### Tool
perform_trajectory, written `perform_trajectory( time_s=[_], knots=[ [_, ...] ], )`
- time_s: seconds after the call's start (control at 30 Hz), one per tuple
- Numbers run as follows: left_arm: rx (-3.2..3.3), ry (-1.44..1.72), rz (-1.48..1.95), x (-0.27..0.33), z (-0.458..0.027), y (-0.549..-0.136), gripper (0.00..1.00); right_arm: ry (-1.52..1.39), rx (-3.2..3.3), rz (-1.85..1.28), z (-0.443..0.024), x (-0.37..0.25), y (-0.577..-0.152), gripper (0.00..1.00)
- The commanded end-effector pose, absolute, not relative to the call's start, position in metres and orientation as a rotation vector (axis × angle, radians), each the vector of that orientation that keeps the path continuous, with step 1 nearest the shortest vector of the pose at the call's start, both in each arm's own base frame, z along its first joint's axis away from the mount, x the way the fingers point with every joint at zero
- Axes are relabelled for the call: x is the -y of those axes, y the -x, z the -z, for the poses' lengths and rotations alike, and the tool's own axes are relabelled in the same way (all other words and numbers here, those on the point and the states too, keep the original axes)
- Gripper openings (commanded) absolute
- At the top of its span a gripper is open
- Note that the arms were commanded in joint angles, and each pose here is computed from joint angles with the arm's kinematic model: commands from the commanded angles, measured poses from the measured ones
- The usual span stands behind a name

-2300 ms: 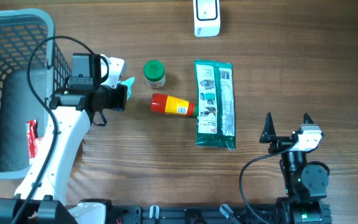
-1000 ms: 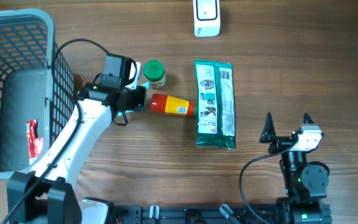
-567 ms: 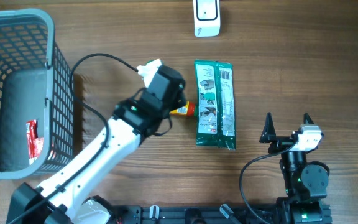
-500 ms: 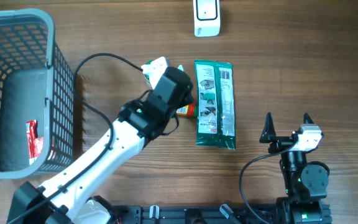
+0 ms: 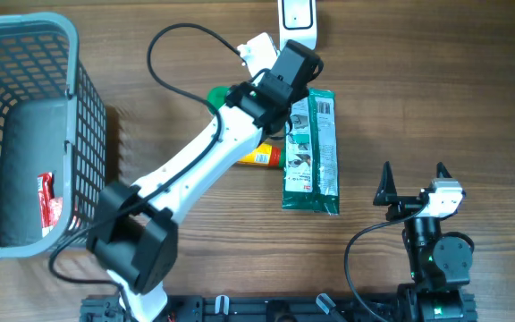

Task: Scan the item barcode
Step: 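Carry the wipes packet toward the white scanner with left gripper, then release the wipes packet beside the glove packet and withdraw, then reach into the basket and grasp the red snack stick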

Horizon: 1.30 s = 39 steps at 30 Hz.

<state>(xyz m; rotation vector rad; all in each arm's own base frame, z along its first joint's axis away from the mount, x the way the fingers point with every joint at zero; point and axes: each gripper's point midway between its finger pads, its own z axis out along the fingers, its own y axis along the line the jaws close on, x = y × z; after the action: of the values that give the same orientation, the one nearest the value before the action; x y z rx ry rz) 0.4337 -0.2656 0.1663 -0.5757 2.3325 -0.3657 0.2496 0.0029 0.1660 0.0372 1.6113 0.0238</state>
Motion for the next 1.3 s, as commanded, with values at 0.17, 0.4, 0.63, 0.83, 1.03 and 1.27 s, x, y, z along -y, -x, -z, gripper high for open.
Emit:
perform_trajectory(
  time_s=[0.17,0.4,0.63,0.83,1.03,1.27],
  knots=[
    [-2.210,1.018,0.443,0.253,-0.149,-0.448,0.04,-0.056,-1.604,-0.024,-0.167,-0.001,-0.250,1.00],
    [-2.198,1.130,0.484,0.258,-0.136,-0.448,0.04,-0.056,-1.604,-0.024,-0.167,-0.001,-0.250,1.00],
    [-2.133,1.046,0.443,0.243,-0.164,-0.454,0.99,-0.055,-1.604,-0.024,-0.167,-0.001,-0.250,1.00],
    [-1.880,0.754,0.366,0.201,-0.302,-0.447,1.00,-0.056,-1.604,-0.024,-0.167,-0.001,-0.250,1.00],
    [-1.608,0.554,0.005,0.099,-0.447,-0.378,1.00,-0.056,-1.604,-0.024,-0.167,-0.001,-0.250,1.00],
    [-1.559,0.693,-0.410,-0.046,-0.475,-0.308,1.00,-0.055,-1.604,-0.024,-0.167,-0.001,-0.250,1.00]
  ],
)
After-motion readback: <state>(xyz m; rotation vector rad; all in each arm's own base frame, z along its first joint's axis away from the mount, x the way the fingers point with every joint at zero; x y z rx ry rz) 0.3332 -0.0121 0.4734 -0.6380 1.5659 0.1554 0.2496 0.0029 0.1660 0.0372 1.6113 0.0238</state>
